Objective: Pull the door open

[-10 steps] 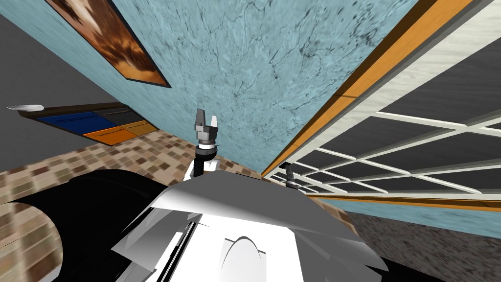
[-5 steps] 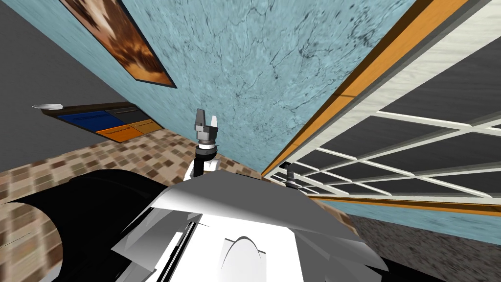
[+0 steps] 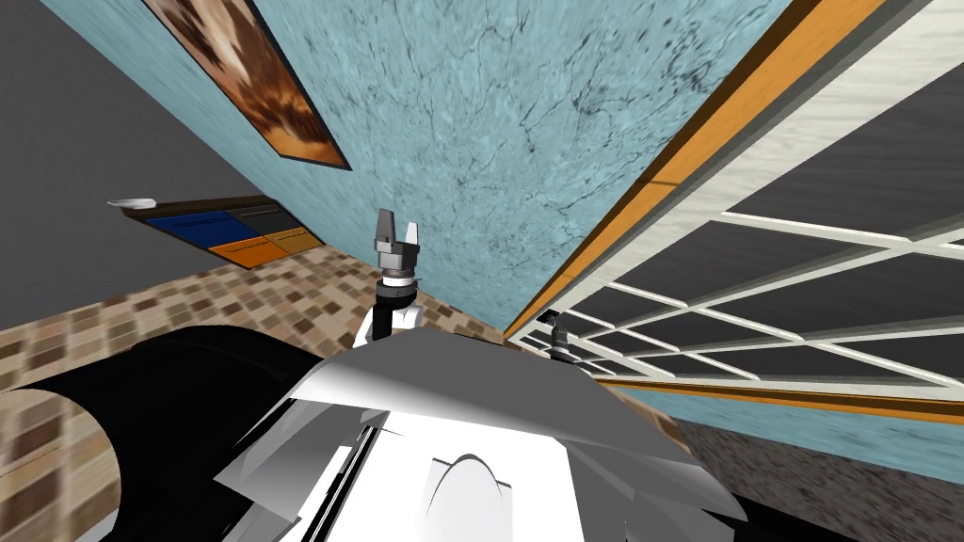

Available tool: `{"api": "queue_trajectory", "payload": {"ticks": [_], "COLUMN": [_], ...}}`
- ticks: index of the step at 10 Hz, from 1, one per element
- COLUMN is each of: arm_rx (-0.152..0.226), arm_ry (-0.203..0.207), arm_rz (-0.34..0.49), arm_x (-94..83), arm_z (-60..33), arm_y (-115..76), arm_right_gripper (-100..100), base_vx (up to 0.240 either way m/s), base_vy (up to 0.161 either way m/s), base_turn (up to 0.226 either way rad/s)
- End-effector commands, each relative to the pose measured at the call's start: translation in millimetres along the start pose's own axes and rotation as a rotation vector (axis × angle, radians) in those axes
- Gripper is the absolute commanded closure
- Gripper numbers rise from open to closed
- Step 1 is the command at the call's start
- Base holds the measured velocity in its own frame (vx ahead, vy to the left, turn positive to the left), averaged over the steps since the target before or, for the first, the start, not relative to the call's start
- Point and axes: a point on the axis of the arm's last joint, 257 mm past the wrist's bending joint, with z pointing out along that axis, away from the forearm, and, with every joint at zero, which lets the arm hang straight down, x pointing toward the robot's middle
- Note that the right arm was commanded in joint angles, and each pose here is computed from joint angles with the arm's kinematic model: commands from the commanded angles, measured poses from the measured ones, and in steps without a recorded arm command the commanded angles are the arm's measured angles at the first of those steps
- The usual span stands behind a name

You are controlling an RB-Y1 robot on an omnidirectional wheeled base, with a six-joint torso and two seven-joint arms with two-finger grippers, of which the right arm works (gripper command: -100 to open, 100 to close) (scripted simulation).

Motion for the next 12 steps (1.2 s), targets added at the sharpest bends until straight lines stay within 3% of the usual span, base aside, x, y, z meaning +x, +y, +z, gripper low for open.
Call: {"api": "queue_trajectory", "payload": {"ticks": [1,2,3,12], "arm_rx": [-0.007,-0.007,0.002,-0.009], "arm_ry": [-0.005,-0.005,-0.004,0.030], "arm_rz": [0.070,0.088,0.022,-0.248], "arm_x": [3.6,3.6,-1.2,-2.1], "arm_z": [3.3,3.3,-1.6,-16.6], "arm_y": [3.2,3.2,-1.2,-2.8], "arm_right_gripper": [100,100,-100,-100], "base_vx": [-0.054,-0.042,-0.010,0.010], "base_vy": [-0.019,-0.017,-0.001,0.022], "base_turn": [0.092,0.051,-0.045,-0.050]}}
